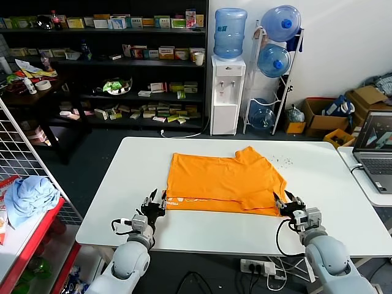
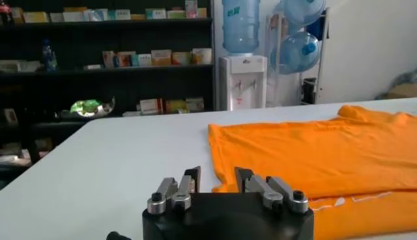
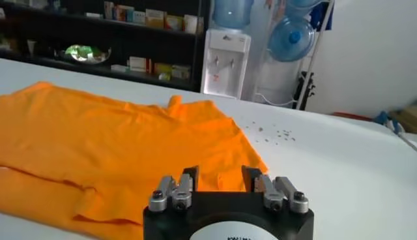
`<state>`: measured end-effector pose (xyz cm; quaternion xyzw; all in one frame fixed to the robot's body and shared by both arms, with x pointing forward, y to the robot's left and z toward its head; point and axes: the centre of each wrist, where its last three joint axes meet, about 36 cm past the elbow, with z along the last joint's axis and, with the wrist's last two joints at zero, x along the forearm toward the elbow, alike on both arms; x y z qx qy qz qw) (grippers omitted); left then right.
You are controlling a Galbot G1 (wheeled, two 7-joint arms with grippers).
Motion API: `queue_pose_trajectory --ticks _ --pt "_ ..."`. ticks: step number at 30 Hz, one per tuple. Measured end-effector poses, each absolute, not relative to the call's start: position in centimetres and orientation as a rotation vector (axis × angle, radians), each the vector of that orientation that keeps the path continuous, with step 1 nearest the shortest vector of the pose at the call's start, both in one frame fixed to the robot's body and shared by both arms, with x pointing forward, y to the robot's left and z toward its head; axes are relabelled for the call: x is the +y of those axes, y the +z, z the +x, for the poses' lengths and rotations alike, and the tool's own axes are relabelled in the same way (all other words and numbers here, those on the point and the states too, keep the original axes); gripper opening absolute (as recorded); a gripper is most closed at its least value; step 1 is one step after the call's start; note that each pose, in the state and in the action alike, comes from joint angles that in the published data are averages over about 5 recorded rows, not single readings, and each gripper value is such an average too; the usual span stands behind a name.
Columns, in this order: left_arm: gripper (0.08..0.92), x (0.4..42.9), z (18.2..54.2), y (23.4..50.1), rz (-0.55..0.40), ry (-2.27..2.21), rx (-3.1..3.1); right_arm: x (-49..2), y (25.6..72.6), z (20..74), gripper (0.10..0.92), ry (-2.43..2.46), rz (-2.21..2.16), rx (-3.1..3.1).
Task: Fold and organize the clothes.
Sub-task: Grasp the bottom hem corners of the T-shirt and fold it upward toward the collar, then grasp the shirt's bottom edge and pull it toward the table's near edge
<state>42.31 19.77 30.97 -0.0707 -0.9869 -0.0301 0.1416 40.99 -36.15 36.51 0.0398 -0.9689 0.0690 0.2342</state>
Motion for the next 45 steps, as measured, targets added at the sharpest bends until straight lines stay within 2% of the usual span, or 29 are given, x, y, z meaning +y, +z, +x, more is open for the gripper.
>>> queue_pose_trajectory --ticks 6,10,14,21,24,27,32,45 --pt "0.696 19.8 41.0 30.6 -0.189 -0.072 -2.795 -37.9 36.5 39.6 0.802 0.186 0.084 -2.589" --pt "0.792 19.8 40.5 30.3 -0.171 -0.061 -2.763 -38.3 36.2 39.2 0.821 0.183 0.083 -2.559" --pt "0.814 19.6 40.5 30.1 -0.155 -0.04 -2.743 -38.4 35.6 39.1 0.822 0.177 0.086 -2.543" --pt "0.665 19.6 40.8 29.9 -0.144 -0.015 -2.725 -37.9 34.9 39.5 0.823 0.158 0.106 -2.557" --pt "0.64 19.6 41.0 29.9 -0.139 -0.006 -2.722 -37.6 34.5 39.8 0.822 0.153 0.116 -2.565" --pt "0.62 19.7 41.2 30.0 -0.138 0.0 -2.724 -37.4 34.2 40.2 0.781 0.146 0.123 -2.571" --pt "0.506 19.5 41.2 30.1 -0.146 0.003 -2.726 -37.0 33.3 40.3 0.636 0.137 0.13 -2.567" --pt "0.132 19.5 40.3 30.3 -0.164 -0.01 -2.72 -36.6 33.7 39.4 0.264 0.17 0.105 -2.547"
